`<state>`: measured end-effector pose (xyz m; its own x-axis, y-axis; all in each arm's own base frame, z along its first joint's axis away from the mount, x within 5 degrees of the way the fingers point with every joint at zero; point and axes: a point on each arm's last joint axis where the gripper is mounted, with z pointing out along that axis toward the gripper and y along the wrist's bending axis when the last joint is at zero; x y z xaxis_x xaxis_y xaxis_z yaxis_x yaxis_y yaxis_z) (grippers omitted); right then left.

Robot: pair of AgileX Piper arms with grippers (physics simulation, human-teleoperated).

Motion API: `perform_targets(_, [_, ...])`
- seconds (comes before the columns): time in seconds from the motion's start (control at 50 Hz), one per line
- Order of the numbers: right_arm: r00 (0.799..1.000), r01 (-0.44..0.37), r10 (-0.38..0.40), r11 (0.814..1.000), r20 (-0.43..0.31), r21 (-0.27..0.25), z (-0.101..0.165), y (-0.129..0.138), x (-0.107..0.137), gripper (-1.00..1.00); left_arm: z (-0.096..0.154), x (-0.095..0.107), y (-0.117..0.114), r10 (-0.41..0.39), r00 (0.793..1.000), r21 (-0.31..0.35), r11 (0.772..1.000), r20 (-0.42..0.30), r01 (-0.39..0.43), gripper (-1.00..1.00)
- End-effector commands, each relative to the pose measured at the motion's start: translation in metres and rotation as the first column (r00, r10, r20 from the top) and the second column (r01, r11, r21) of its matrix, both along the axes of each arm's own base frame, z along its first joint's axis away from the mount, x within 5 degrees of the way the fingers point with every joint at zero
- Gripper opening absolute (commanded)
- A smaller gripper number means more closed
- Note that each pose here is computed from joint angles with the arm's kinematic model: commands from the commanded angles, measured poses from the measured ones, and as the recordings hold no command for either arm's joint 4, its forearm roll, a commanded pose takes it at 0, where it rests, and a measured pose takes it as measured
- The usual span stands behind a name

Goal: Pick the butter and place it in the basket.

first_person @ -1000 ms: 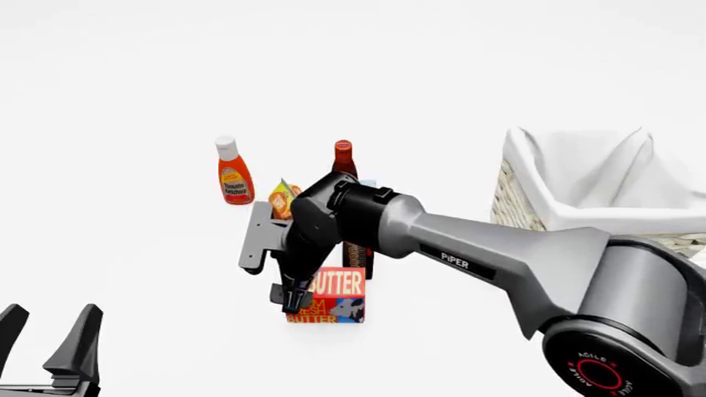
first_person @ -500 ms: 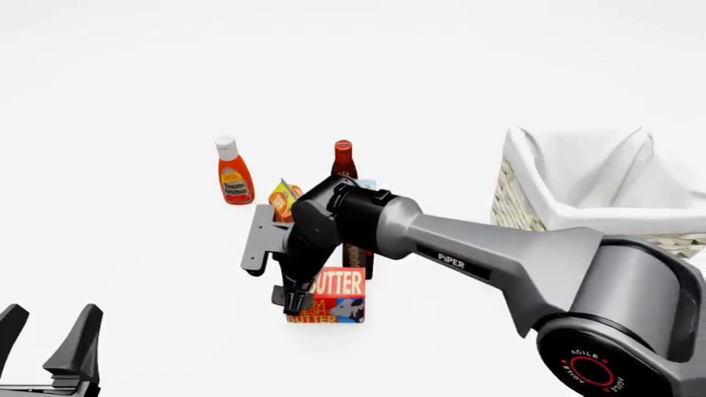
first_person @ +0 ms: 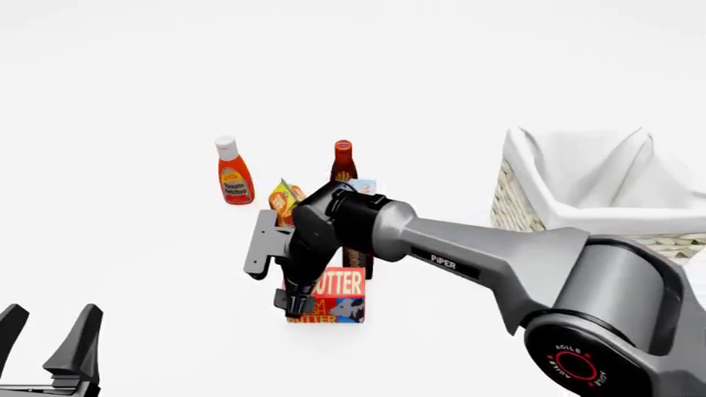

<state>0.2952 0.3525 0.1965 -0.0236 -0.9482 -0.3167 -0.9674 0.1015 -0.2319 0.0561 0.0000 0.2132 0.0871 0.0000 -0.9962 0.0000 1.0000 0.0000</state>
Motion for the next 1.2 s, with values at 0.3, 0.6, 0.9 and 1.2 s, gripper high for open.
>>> perform_targets(0.3, [1.000, 0.021, -0.021, 1.000, -0.021, -0.018, -0.013, -0.001, 0.005, 1.00, 0.000, 0.000, 0.000, 0.000, 1.000, 0.000, 1.000, 0.000, 0.000, 1.00])
perform_targets(0.6, [0.998, 0.036, -0.037, 0.999, -0.044, -0.037, -0.029, 0.001, 0.007, 1.00, 0.000, 0.000, 0.000, 0.000, 1.000, 0.000, 1.000, 0.000, 0.000, 1.00])
perform_targets(0.9, [0.998, 0.030, -0.032, 0.999, -0.047, -0.037, -0.029, 0.004, 0.002, -1.00, 0.000, 0.000, 0.000, 0.000, 1.000, 0.000, 1.000, 0.000, 0.000, 1.00])
perform_targets(1.2, [0.999, -0.007, 0.006, 1.000, -0.038, -0.028, -0.019, 0.009, -0.015, -1.00, 0.000, 0.000, 0.000, 0.000, 1.000, 0.000, 1.000, 0.000, 0.000, 1.00])
